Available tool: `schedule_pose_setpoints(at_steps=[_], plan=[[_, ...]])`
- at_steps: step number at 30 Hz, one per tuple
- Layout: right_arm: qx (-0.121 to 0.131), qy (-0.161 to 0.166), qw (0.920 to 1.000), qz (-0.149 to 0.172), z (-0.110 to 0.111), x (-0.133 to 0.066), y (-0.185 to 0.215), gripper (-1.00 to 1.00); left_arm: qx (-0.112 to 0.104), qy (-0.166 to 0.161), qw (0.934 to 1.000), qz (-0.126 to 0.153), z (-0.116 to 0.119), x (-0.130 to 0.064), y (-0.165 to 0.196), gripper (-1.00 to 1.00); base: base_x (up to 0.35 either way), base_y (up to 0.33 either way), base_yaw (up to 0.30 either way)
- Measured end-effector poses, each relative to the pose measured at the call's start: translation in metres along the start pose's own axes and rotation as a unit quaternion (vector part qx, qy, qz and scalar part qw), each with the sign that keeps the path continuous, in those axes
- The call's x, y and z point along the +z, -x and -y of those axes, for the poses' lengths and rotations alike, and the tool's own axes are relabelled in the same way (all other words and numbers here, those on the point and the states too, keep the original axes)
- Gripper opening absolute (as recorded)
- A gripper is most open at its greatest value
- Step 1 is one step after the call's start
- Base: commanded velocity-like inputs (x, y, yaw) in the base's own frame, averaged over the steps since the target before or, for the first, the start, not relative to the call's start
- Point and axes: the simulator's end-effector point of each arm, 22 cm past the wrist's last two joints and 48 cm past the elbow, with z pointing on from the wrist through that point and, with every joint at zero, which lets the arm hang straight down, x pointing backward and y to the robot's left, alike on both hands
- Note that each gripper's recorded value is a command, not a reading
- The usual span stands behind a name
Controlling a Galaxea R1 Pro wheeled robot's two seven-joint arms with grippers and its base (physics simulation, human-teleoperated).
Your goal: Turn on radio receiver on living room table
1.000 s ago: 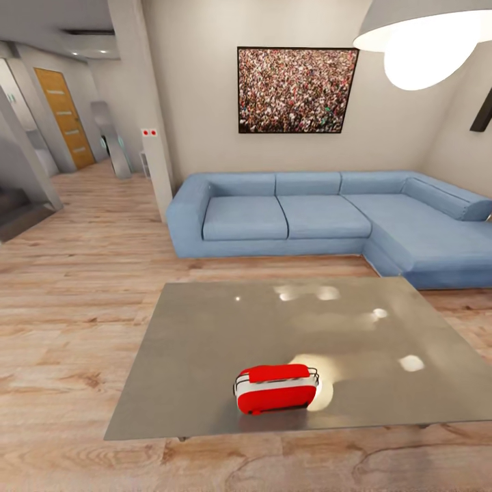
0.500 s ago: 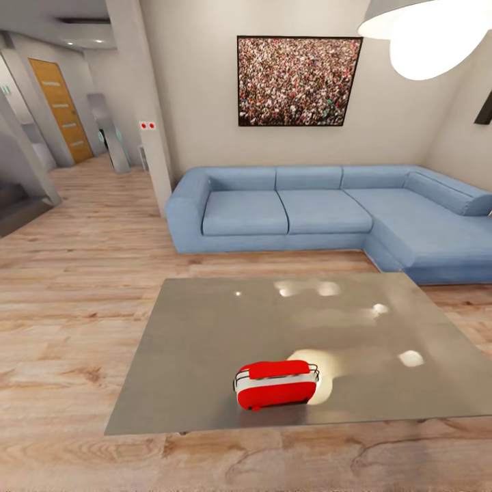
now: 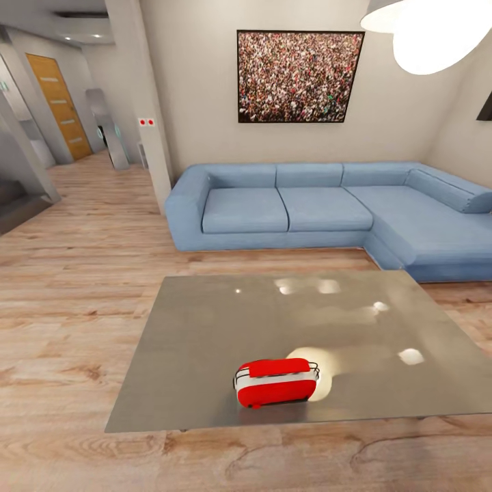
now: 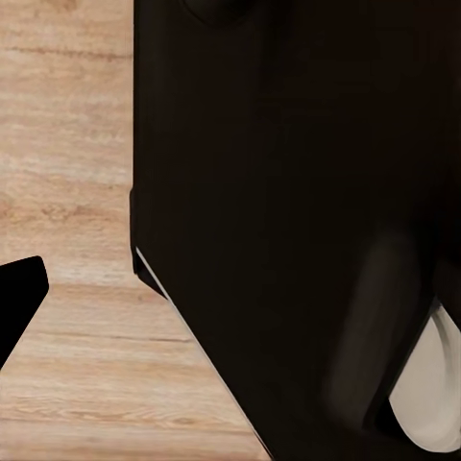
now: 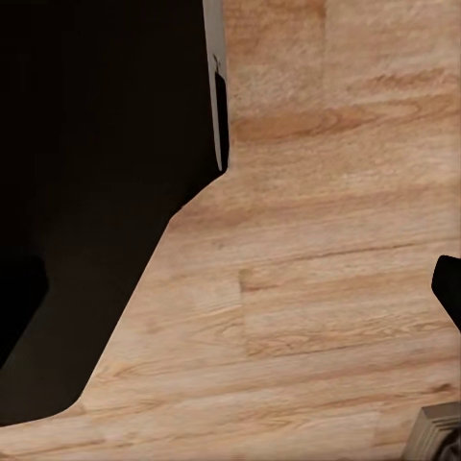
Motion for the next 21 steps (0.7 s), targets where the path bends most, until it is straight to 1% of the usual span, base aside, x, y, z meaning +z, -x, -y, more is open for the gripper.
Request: schedule_pose_setpoints(at_steps=[12, 21], plan=[[0.000, -0.001, 1.0000, 0.002, 0.0007, -0.0001, 0.0005, 1.00, 0.000, 0.001, 1.0000, -0.001, -0.0004, 0.0000, -0.0004, 1.00, 0.000, 0.000, 0.000], [-0.001, -0.002, 1.0000, -0.002, 0.0018, -0.0006, -0.0028, 1.00, 0.000, 0.001, 1.0000, -0.006, -0.0005, -0.0002, -0.0046, 1.00, 0.000, 0.000, 0.000]])
